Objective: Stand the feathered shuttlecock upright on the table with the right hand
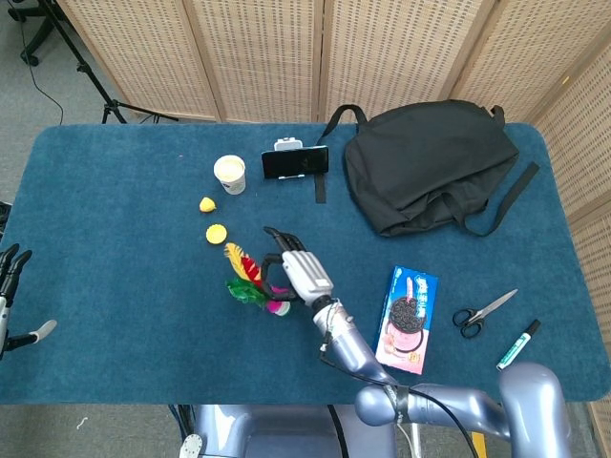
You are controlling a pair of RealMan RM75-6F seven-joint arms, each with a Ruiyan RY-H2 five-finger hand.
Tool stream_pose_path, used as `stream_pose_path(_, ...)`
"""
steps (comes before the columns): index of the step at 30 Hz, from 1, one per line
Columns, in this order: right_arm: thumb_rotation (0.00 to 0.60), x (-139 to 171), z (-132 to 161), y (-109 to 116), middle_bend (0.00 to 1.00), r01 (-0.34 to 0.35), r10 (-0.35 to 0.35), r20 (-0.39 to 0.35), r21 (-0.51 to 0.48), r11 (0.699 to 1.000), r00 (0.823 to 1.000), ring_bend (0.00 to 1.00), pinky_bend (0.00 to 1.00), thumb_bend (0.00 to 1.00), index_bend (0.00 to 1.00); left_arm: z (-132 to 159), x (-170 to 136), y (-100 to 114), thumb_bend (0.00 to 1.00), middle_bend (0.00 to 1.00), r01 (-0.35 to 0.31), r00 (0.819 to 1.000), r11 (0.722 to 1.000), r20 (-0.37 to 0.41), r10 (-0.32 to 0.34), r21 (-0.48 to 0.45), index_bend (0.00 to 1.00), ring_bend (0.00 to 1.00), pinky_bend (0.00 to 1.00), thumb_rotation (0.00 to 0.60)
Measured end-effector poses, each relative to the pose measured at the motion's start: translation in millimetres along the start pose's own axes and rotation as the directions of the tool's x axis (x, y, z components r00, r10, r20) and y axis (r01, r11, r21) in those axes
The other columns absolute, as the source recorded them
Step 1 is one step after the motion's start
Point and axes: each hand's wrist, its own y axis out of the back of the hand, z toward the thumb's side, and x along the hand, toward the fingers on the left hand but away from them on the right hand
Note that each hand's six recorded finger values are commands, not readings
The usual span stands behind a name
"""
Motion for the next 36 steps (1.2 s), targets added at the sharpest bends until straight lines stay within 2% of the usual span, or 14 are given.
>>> stream_pose_path(7,0.600,10,-10,19,0.05,0.020,-0.020,-0.019,-0.030,0.999,1.000,0.00,0.00,0.57,0.73,1,1,-2,0.00,0.00,0.006,1.000,1.000,0.000,-0.006,0.005,0.00,0.00,0.01,0.600)
stream_pose_path(16,0.600,32,-14,27,0.05,-0.017,0.016,-0.058,-0.003,1.000,0.998,0.00,0.00,0.57,0.72,4,0,-6,0.00,0.00,0.012,1.000,1.000,0.004,-0.013,0.015,0.00,0.00,0.01,0.600)
stream_pose_path(17,0.600,33,-14,27,0.04,-0.017,0.017,-0.061,0.001,1.000,0.998,0.00,0.00,0.56,0.67,4,0,-6,0.00,0.00,0.014,1.000,1.000,0.004,-0.014,0.016,0.00,0.00,0.01,0.600)
stream_pose_path(19,0.600,36,-15,28,0.02,-0.021,0.022,-0.072,0.020,1.000,0.997,0.00,0.00,0.54,0.47,3,0,-6,0.00,0.00,0.021,1.000,1.000,0.005,-0.021,0.018,0.00,0.00,0.01,0.600)
stream_pose_path(20,0.600,37,-15,29,0.00,-0.023,0.026,-0.077,0.029,0.999,0.997,0.00,0.00,0.51,0.26,3,-1,-7,0.00,0.00,0.024,1.000,1.000,0.005,-0.024,0.020,0.00,0.00,0.01,0.600)
stream_pose_path(21,0.600,38,-15,30,0.00,-0.025,0.028,-0.083,0.037,0.999,0.996,0.00,0.00,0.47,0.10,3,0,-7,0.00,0.00,0.026,1.000,0.999,0.005,-0.026,0.021,0.00,0.00,0.01,0.600)
stream_pose_path(22,0.600,39,-15,32,0.00,-0.026,0.030,-0.091,0.045,0.999,0.995,0.00,0.00,0.45,0.03,4,0,-7,0.00,0.00,0.026,1.000,0.999,0.006,-0.026,0.021,0.00,0.00,0.01,0.600)
stream_pose_path(23,0.600,39,-15,33,0.00,-0.024,0.029,-0.098,0.049,0.999,0.995,0.00,0.00,0.41,0.00,4,0,-7,0.00,0.00,0.027,1.000,0.999,0.006,-0.027,0.022,0.00,0.00,0.01,0.600)
stream_pose_path(27,0.600,42,-13,44,0.00,0.000,0.008,-0.122,0.064,0.998,0.992,0.00,0.00,0.31,0.00,4,0,-7,0.00,0.00,0.026,1.000,0.999,0.007,-0.026,0.020,0.00,0.00,0.01,0.600)
stream_pose_path(32,0.600,48,-7,60,0.00,0.027,-0.018,-0.137,0.064,0.998,0.990,0.00,0.00,0.23,0.00,4,-1,-7,0.00,0.00,0.026,1.000,0.999,0.010,-0.026,0.020,0.00,0.00,0.01,0.600)
stream_pose_path(36,0.600,56,-3,79,0.00,0.062,-0.046,-0.144,0.110,0.992,0.988,0.00,0.00,0.02,0.00,4,-1,-6,0.00,0.00,0.022,1.000,1.000,0.011,-0.022,0.020,0.00,0.00,0.01,0.600)
